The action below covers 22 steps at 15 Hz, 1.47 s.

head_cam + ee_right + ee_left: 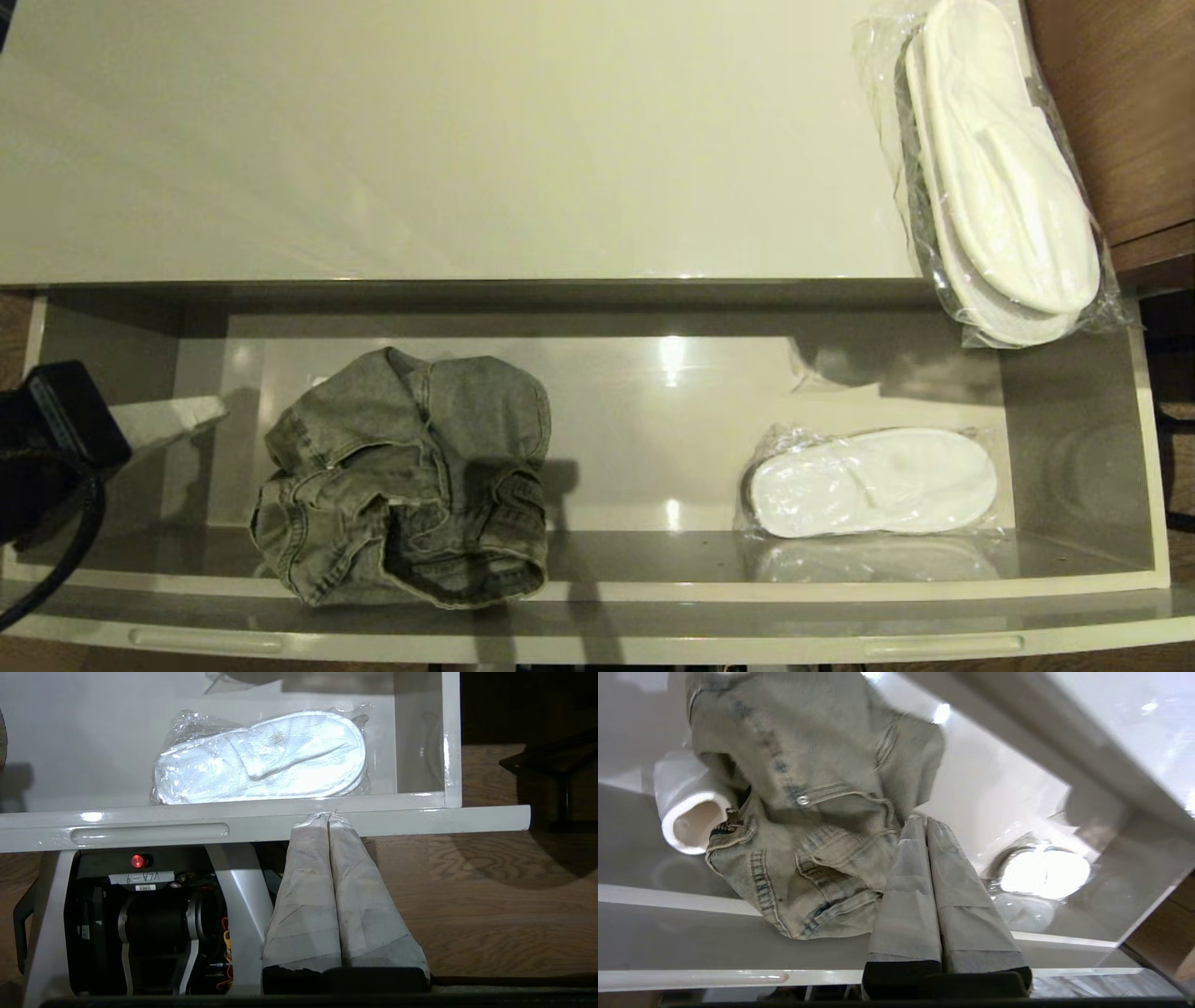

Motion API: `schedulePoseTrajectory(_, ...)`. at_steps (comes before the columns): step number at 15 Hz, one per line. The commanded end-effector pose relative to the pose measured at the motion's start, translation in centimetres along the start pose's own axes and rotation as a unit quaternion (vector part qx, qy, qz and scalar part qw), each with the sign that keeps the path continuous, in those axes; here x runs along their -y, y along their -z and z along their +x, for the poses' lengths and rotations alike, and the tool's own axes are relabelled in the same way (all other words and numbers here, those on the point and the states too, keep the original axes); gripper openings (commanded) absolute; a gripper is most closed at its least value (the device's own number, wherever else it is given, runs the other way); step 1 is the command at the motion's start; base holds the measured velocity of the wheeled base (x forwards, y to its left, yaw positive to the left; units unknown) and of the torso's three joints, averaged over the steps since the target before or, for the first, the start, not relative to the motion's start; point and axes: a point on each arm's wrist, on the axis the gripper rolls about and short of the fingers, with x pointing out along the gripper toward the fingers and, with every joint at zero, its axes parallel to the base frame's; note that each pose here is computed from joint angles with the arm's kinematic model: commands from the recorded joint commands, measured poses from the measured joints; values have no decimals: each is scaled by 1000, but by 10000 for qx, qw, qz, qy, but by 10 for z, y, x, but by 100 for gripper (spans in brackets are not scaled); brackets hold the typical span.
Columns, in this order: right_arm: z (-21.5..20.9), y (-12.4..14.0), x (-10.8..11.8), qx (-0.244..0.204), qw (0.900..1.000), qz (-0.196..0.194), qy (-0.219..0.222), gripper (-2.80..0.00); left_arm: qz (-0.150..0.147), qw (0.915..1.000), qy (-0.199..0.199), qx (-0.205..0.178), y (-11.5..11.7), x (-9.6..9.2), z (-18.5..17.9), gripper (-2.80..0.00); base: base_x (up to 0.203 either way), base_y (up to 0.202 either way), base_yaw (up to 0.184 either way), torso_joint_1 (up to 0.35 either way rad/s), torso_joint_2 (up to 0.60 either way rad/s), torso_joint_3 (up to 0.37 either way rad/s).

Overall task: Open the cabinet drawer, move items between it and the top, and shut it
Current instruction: Open the drawer, then take out the shorts from the drawer

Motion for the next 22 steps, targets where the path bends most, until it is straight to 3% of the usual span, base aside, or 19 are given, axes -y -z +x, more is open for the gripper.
schedulePoseTrajectory(1, 0, 0, 0, 2, 10000, 0, -3, -280, -19, 9999, -53, -133, 9, -5, -2, -280, 0, 0, 0, 0, 0, 0)
schedulePoseTrajectory(2, 0, 0, 0, 2, 10000, 0, -3, -280, -50, 9985, -267, -472, 19, -14, 8, -280, 0, 0, 0, 0, 0, 0)
schedulePoseTrajectory(5, 0, 0, 0, 2, 10000, 0, -3, -280, -28, 9979, -301, -568, 21, -16, 9, -280, 0, 0, 0, 0, 0, 0)
schedulePoseTrajectory(8, 0, 0, 0, 2, 10000, 0, -3, -280, 116, 9875, -666, -1423, 30, -27, 40, -280, 0, 0, 0, 0, 0, 0)
schedulePoseTrajectory(10, 0, 0, 0, 2, 10000, 0, -3, -280, 110, 9815, -800, -1737, 36, -32, 50, -280, 0, 0, 0, 0, 0, 0)
schedulePoseTrajectory(11, 0, 0, 0, 2, 10000, 0, -3, -280, 92, 9804, -825, -1788, 37, -33, 51, 0, 0, 0, 0, 0, 0, 0)
schedulePoseTrajectory(18, 0, 0, 0, 2, 10000, 0, -3, -280, 204, 9829, -557, -1743, 41, -26, 46, 0, 0, 0, 0, 0, 0, 0)
schedulePoseTrajectory(19, 0, 1, 0, -6, 10000, 0, -2, -280, 262, 9864, -331, -1589, 39, -22, 44, 0, 0, 0, 0, 0, 0, 0)
schedulePoseTrajectory(22, 0, 0, 0, 2, 10000, 0, -3, -280, 278, 9833, -357, -1762, 43, -25, 51, 0, 0, 0, 0, 0, 0, 0)
